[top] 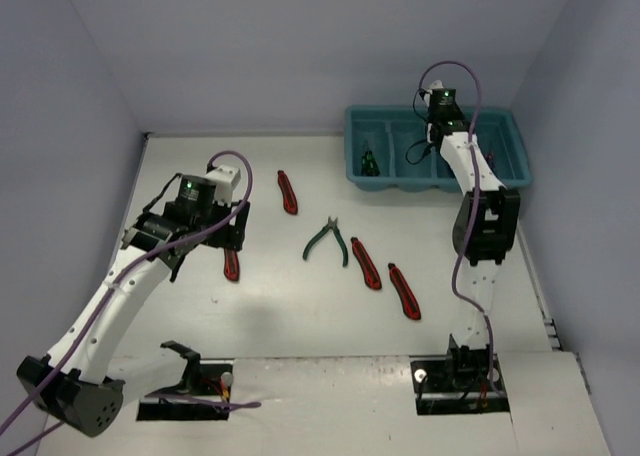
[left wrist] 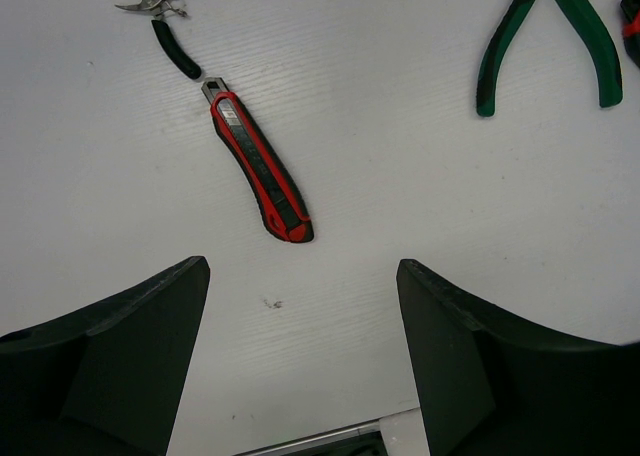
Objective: Sort the tools into containers
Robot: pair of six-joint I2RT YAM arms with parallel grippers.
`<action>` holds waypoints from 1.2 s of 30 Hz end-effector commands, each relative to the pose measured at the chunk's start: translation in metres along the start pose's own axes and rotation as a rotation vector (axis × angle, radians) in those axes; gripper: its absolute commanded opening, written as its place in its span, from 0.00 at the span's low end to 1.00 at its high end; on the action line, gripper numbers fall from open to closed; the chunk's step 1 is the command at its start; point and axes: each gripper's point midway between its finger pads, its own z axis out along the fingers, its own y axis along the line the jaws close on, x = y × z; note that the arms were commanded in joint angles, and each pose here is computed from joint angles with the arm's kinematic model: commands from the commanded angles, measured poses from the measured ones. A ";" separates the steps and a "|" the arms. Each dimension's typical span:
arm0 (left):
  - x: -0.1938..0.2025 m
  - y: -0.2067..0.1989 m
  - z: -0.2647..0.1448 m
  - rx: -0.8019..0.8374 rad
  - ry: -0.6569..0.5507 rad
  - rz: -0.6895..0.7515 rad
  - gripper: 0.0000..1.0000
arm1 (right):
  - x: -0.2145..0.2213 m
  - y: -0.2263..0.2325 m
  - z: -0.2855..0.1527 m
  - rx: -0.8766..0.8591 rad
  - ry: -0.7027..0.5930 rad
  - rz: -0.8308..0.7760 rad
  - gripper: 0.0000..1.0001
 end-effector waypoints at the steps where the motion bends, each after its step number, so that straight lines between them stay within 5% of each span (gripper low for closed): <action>1: -0.008 0.000 -0.006 -0.002 -0.044 -0.016 0.72 | -0.027 -0.014 0.006 0.050 -0.067 0.072 0.23; 6: -0.005 0.000 -0.001 -0.006 -0.024 -0.027 0.72 | -0.033 -0.013 0.005 0.038 -0.089 0.139 0.53; 11: -0.009 -0.002 0.003 -0.005 -0.015 -0.044 0.72 | -0.048 -0.035 -0.025 0.016 -0.162 0.214 0.57; 17: -0.017 -0.004 0.009 -0.007 -0.008 -0.067 0.72 | -0.066 -0.029 -0.114 -0.249 -0.356 0.448 0.57; 27: -0.030 -0.003 0.009 -0.009 -0.025 -0.044 0.72 | -0.024 0.176 -0.260 -0.840 -0.288 0.434 0.54; 36: -0.023 -0.004 0.008 -0.004 -0.019 -0.054 0.72 | 0.044 0.303 -0.323 -0.992 -0.014 0.520 0.47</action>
